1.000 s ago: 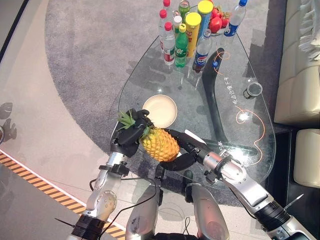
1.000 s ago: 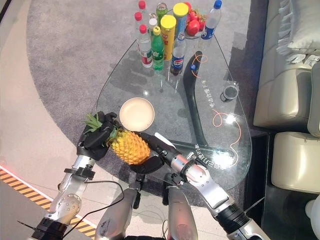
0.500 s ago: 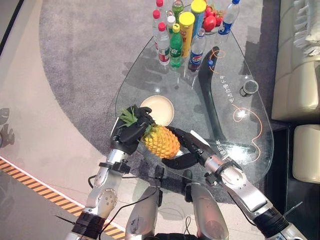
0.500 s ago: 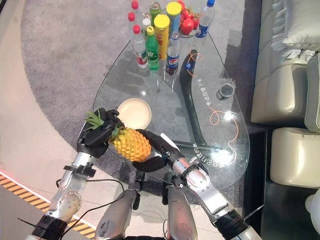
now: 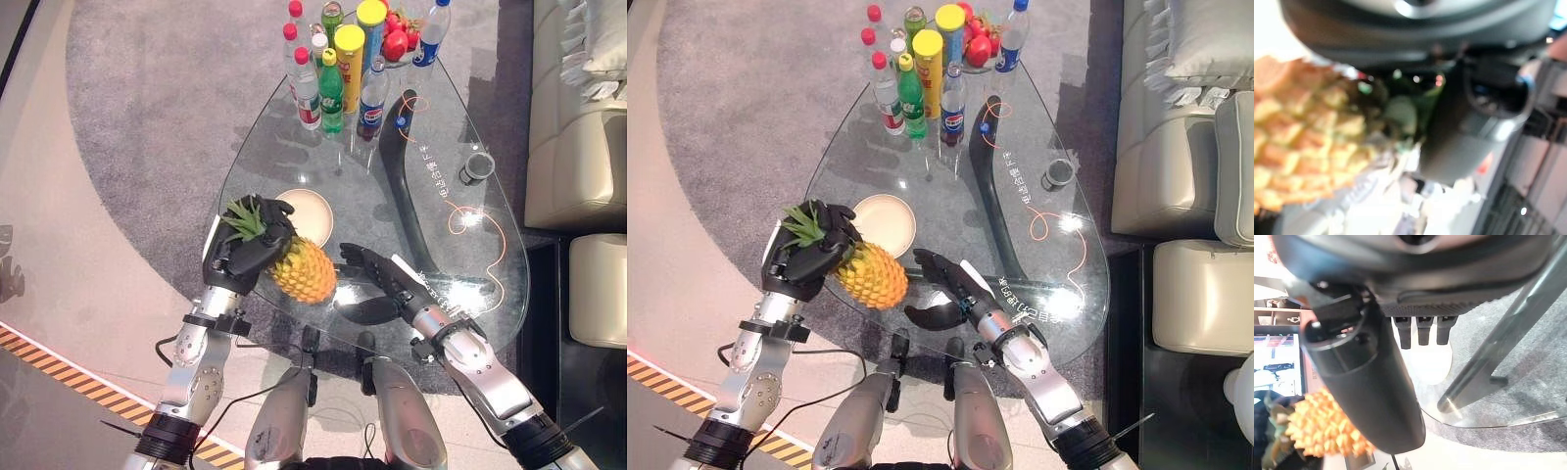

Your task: Pick up the fruit to the plate

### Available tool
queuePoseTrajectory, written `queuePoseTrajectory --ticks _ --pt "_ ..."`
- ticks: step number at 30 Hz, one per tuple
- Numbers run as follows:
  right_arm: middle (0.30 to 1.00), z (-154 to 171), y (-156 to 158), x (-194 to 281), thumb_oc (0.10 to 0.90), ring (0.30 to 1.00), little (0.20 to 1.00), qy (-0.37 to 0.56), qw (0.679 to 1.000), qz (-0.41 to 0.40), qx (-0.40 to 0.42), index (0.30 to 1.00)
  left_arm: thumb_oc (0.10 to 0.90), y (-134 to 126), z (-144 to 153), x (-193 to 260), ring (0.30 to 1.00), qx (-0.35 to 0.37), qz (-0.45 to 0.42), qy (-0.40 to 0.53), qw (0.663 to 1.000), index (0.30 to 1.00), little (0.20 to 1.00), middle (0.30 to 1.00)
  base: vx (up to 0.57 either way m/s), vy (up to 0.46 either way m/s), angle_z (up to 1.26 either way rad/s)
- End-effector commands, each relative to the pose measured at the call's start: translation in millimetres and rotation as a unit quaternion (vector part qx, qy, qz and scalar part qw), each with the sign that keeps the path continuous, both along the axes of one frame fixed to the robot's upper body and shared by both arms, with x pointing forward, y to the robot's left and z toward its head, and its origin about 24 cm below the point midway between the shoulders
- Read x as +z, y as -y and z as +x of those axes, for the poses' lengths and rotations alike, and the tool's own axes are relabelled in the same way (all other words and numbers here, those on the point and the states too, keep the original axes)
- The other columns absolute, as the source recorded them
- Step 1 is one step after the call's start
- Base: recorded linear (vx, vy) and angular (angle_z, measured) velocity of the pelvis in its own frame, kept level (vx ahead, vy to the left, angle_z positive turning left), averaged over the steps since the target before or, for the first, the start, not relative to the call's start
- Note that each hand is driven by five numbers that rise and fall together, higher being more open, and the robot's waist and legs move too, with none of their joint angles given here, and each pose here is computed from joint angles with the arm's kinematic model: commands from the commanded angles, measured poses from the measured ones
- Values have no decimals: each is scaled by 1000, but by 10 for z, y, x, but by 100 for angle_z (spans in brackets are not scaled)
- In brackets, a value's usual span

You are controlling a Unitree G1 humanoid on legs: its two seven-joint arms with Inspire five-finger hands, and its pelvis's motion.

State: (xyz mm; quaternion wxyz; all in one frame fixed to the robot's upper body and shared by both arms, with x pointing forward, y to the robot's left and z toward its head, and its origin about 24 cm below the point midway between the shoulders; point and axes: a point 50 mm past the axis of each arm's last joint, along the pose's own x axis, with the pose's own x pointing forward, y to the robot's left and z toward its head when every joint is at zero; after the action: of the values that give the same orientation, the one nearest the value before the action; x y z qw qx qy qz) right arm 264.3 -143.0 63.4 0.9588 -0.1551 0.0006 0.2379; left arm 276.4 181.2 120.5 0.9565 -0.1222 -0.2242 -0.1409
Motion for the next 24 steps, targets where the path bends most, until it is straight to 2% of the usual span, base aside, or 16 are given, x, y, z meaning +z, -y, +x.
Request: queuePoseTrajectory --ticks 1,9,19,24 --pt "900 37 -223 281 800 900 900 65 996 39 43 900 100 10 -135 741 300 16 9 211 977 300 200 300 11 33 -4" --pt "900 106 -245 267 800 900 900 51 997 31 52 900 100 -44 4 839 300 97 51 229 967 300 200 300 9 45 -3" --pt "900 175 -333 293 800 900 900 41 997 21 68 900 100 -129 103 910 300 153 29 251 955 300 200 300 -3 46 -4" --pt "900 227 -451 316 800 900 900 25 996 20 87 900 100 -137 179 1024 300 213 19 281 935 300 200 300 -21 57 -3"
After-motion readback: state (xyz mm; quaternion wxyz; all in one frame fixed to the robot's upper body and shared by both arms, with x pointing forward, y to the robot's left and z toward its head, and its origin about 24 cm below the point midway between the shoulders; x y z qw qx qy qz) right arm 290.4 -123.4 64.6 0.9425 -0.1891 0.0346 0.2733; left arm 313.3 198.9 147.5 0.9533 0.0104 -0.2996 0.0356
